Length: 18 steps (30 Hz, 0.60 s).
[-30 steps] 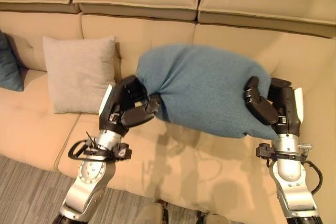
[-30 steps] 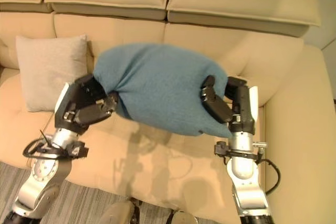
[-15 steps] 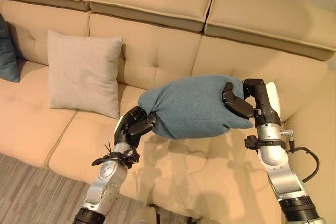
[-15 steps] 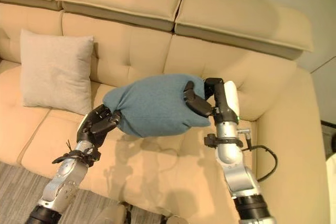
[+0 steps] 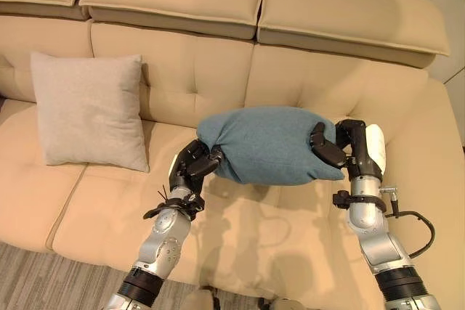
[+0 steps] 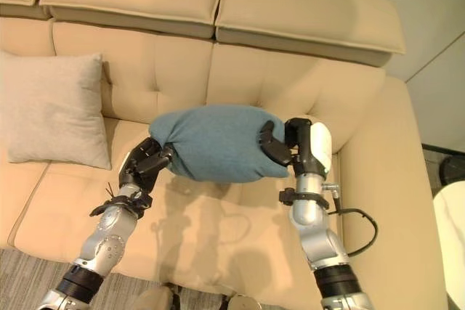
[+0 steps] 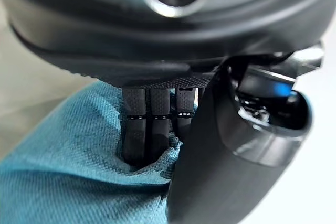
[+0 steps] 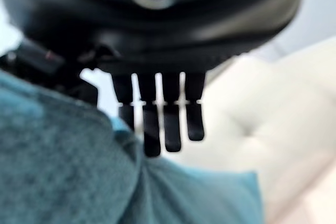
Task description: Pick up all the scattered cushions and arrange them neatly on the sofa.
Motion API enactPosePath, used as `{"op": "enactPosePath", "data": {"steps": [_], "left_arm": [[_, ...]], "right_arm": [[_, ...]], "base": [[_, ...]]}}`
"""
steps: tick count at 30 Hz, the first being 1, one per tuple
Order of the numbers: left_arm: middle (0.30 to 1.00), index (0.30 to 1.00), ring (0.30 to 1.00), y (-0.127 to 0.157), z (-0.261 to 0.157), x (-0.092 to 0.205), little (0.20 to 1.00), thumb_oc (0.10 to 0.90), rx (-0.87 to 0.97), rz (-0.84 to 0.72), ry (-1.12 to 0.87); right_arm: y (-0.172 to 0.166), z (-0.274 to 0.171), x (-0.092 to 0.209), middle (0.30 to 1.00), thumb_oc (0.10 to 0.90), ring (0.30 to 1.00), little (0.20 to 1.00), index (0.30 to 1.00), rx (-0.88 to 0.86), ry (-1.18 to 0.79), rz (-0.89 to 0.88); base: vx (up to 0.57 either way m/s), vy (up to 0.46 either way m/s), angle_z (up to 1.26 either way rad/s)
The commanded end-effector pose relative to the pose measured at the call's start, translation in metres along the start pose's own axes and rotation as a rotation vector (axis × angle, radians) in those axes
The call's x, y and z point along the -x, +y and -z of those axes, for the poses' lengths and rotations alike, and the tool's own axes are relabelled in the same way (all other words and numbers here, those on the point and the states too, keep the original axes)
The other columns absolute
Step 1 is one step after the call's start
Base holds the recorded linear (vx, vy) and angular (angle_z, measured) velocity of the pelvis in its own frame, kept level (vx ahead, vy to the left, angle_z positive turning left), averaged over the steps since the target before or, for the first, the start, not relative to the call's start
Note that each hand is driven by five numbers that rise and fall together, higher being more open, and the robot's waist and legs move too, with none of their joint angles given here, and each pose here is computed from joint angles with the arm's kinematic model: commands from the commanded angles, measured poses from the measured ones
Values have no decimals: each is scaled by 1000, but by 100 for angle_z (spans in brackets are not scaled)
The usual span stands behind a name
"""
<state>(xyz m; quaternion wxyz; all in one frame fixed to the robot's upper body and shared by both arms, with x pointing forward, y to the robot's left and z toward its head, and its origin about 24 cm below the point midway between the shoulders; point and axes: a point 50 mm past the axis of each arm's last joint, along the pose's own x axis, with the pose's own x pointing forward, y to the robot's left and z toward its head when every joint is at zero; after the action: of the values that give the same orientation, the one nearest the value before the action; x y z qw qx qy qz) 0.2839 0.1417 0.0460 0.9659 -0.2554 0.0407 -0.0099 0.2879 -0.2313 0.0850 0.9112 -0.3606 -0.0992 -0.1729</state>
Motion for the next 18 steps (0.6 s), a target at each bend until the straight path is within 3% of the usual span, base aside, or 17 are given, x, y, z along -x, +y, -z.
{"op": "enactPosePath", "data": {"steps": [1, 10, 17, 18], "left_arm": [[300, 300, 300, -32, -46, -22, 300, 400, 153, 100, -271], [300, 300, 300, -37, -55, -37, 300, 400, 155, 61, -281], [300, 300, 300, -40, -101, -68, 300, 400, 53, -22, -388], [451, 451, 451, -43, -115, -73, 451, 500, 34, -33, -424]], "right_arm": [[-32, -16, -29, 300, 400, 300, 300, 300, 2, -80, 245], [-16, -52, -49, 300, 400, 300, 300, 300, -72, -155, 244], [-15, -111, -76, 300, 400, 300, 300, 300, -151, -316, 266], [-15, -121, -81, 300, 400, 300, 300, 300, -156, -342, 270]], "base": [[13, 12, -5], [24, 10, -2], [0, 0, 2], [0, 0, 0]]}}
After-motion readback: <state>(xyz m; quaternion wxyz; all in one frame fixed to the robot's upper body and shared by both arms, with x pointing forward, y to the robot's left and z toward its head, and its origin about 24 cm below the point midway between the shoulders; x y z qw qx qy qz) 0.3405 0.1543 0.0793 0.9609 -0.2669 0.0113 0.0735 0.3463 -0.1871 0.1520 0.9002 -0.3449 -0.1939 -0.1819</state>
